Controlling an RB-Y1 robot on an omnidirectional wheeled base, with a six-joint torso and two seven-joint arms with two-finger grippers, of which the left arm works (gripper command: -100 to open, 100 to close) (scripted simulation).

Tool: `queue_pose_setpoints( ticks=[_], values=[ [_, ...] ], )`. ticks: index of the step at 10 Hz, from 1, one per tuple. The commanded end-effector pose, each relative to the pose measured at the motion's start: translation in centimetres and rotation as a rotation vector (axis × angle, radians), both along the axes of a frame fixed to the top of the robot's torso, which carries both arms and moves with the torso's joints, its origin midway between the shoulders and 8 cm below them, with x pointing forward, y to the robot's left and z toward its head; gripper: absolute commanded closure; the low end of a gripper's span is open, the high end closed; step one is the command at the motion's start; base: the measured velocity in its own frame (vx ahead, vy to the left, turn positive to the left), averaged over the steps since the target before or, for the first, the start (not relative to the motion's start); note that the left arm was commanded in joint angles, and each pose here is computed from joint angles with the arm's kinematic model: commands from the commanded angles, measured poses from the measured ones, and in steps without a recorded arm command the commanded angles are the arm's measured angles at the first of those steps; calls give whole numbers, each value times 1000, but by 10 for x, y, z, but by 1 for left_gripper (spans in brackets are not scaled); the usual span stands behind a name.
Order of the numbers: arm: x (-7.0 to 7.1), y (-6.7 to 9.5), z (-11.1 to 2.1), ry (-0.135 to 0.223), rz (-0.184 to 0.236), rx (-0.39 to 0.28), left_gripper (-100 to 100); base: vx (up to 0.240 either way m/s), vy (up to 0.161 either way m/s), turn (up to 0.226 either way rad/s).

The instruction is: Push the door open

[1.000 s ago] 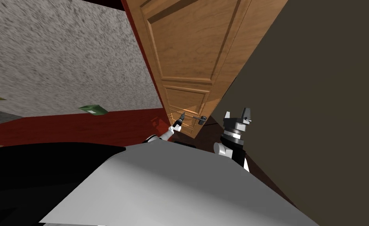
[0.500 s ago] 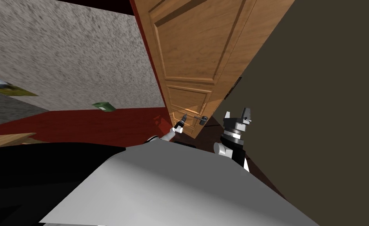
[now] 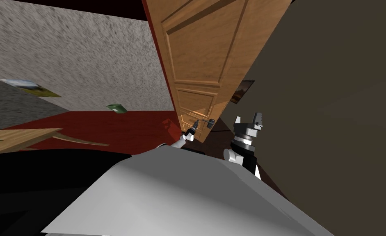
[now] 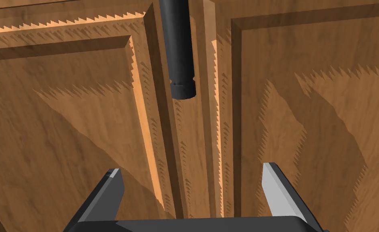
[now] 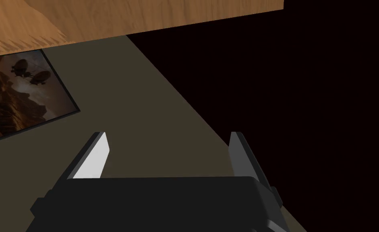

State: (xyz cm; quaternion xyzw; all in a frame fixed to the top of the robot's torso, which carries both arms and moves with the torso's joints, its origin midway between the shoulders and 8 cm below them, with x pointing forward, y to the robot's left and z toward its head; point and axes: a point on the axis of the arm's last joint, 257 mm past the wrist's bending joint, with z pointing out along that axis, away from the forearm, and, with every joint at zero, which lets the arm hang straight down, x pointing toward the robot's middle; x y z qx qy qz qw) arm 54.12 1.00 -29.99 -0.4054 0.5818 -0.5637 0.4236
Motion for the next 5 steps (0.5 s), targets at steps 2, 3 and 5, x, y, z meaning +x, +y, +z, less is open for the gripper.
queue_pose_setpoints(
  ticks=[2,3,5],
  values=[
    [-6,-18,5,3,-16,-22,-100,-164,-192,26],
    [-8,-23,6,5,-21,-30,-100,-157,-136,37],
    [-9,-23,6,5,-21,-32,-100,-108,-109,1]
  ],
)
